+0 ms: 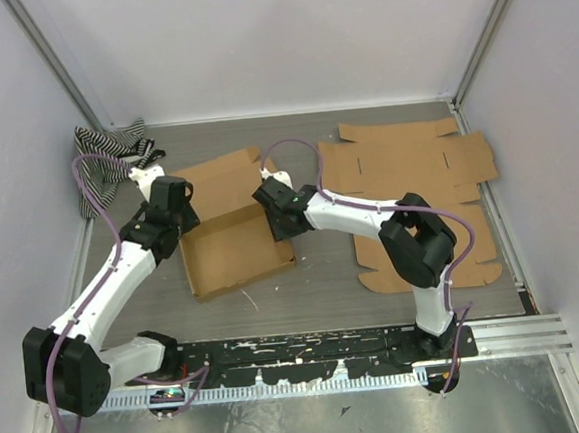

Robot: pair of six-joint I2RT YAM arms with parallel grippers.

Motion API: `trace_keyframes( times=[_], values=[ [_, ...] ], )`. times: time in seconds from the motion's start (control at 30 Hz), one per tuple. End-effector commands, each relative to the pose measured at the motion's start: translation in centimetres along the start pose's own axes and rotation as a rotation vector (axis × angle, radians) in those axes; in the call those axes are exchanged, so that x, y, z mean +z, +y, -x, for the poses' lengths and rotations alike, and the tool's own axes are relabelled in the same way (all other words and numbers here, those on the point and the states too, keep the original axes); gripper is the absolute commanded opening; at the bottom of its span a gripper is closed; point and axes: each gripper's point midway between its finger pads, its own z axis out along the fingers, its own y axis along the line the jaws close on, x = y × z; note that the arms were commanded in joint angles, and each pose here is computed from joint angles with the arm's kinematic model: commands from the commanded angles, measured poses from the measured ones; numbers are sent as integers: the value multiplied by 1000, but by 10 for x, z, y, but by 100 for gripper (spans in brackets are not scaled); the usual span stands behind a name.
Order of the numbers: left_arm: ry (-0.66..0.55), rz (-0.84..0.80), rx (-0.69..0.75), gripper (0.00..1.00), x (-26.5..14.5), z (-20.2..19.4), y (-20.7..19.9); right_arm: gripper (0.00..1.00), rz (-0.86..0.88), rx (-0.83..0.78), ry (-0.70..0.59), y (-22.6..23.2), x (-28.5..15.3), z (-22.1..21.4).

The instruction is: Fold the paper box

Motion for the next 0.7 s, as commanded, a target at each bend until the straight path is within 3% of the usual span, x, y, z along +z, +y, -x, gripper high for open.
trace_keyframes(
  times=[0.0, 0.37, 0.47, 0.57, 0.67],
  values=[
    [45, 45, 13, 53, 5, -19, 22, 44, -82, 18, -120, -10, -1, 52],
    [159, 12, 31, 51, 10, -56, 28, 39, -11, -69, -92, 5, 21, 68],
    [185, 17, 46, 52, 11, -64, 31, 26, -3, -82, -69, 5, 25, 64],
    [219, 35, 66, 51, 17, -71, 32, 3, -62, -74, -55, -6, 28, 59],
    [261, 45, 83, 51, 25, -81, 31, 1, -162, -42, -66, -25, 25, 54]
  ],
)
